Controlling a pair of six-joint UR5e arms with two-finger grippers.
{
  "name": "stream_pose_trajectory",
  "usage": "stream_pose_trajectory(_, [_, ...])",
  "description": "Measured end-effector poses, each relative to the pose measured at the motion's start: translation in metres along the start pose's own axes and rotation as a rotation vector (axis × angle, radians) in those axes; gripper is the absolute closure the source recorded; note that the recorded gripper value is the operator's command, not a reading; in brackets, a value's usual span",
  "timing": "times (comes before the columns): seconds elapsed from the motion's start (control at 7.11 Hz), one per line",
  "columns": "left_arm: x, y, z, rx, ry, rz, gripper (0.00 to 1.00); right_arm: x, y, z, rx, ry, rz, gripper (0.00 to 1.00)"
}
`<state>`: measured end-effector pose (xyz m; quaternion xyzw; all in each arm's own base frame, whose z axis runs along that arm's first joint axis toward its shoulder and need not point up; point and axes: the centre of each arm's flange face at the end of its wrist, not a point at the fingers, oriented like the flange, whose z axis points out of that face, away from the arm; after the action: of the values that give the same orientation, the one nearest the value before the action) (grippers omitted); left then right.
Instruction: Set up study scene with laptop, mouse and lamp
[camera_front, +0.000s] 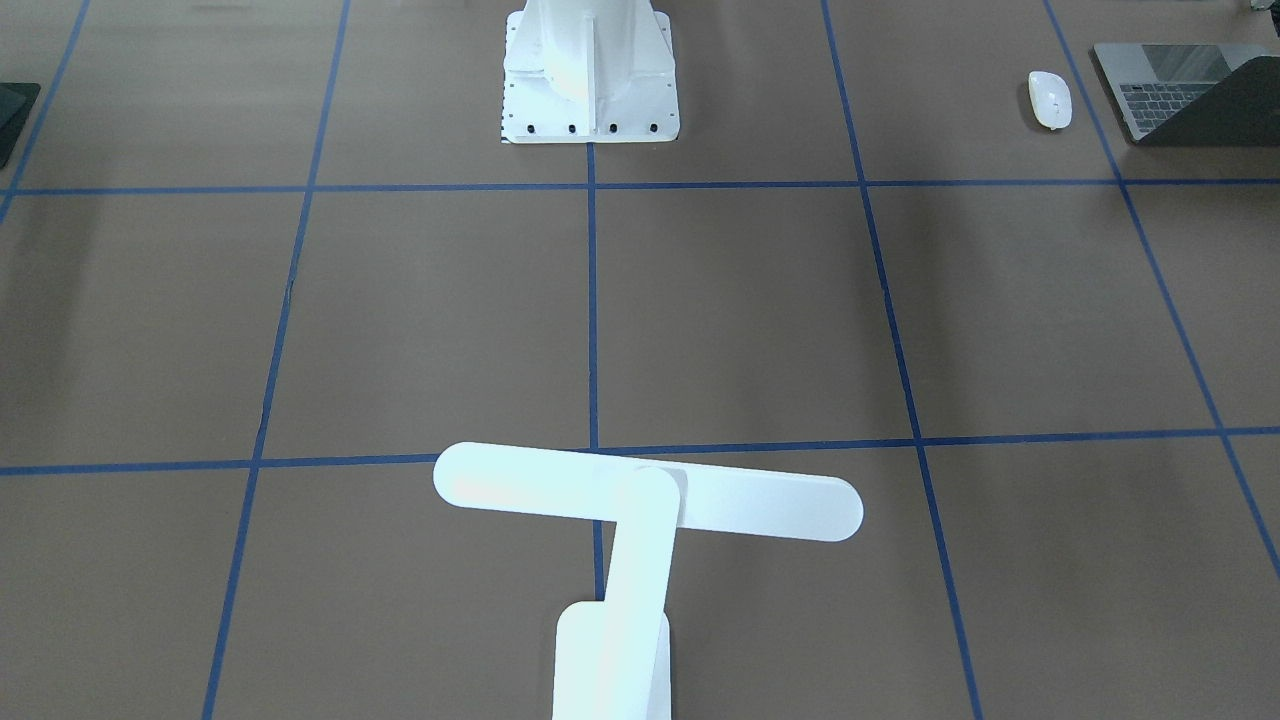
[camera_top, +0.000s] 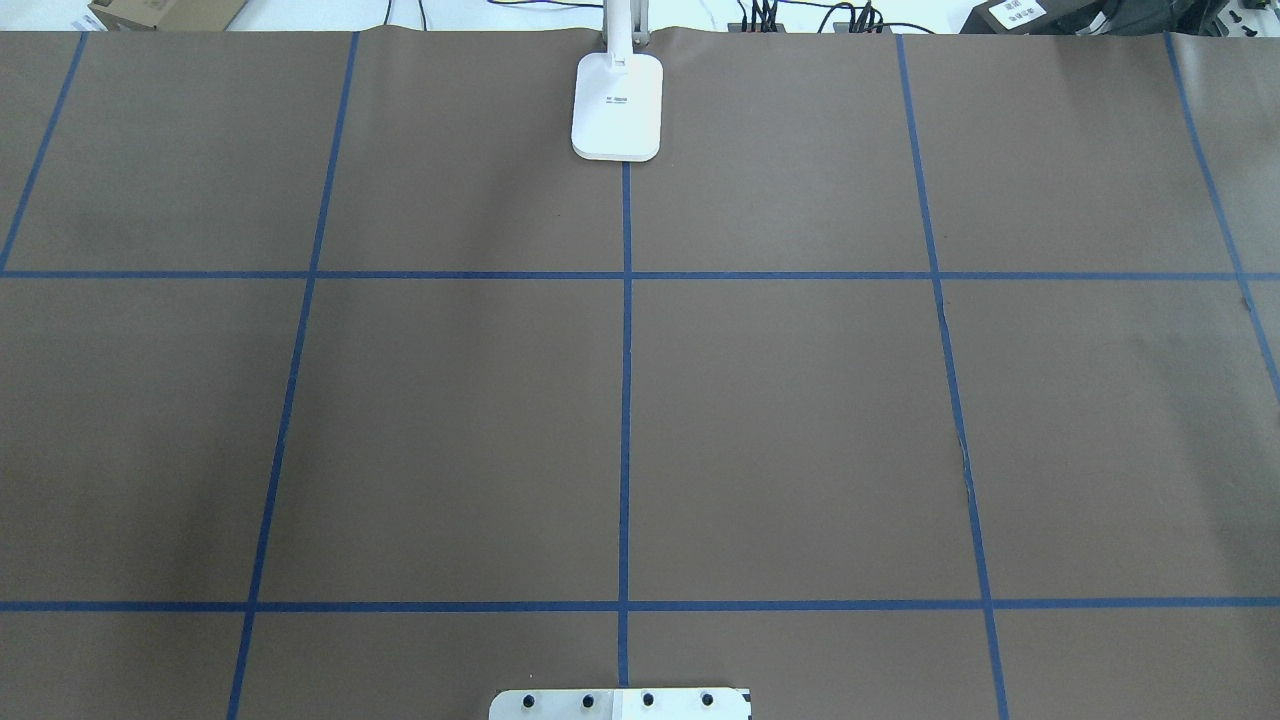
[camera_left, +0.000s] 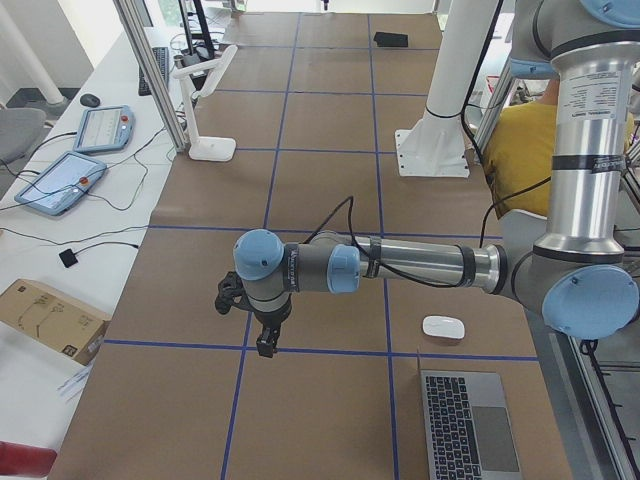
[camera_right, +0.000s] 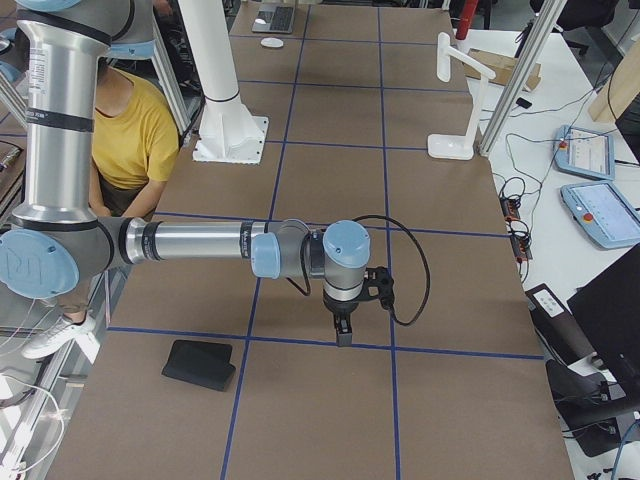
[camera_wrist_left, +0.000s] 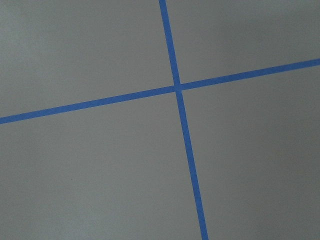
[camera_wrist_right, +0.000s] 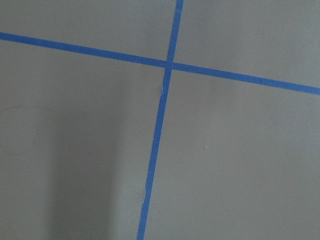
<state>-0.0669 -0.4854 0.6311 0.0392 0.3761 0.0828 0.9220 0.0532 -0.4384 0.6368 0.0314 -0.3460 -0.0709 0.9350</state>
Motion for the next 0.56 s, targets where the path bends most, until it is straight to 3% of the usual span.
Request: stream_pose_trajectory(0.56, [0.0018,-0.0044,-0.004,0.029,-0.01,0.028,0.0,0.0004,0.0001,0.0006,0.0,0.0,0.001,0.0])
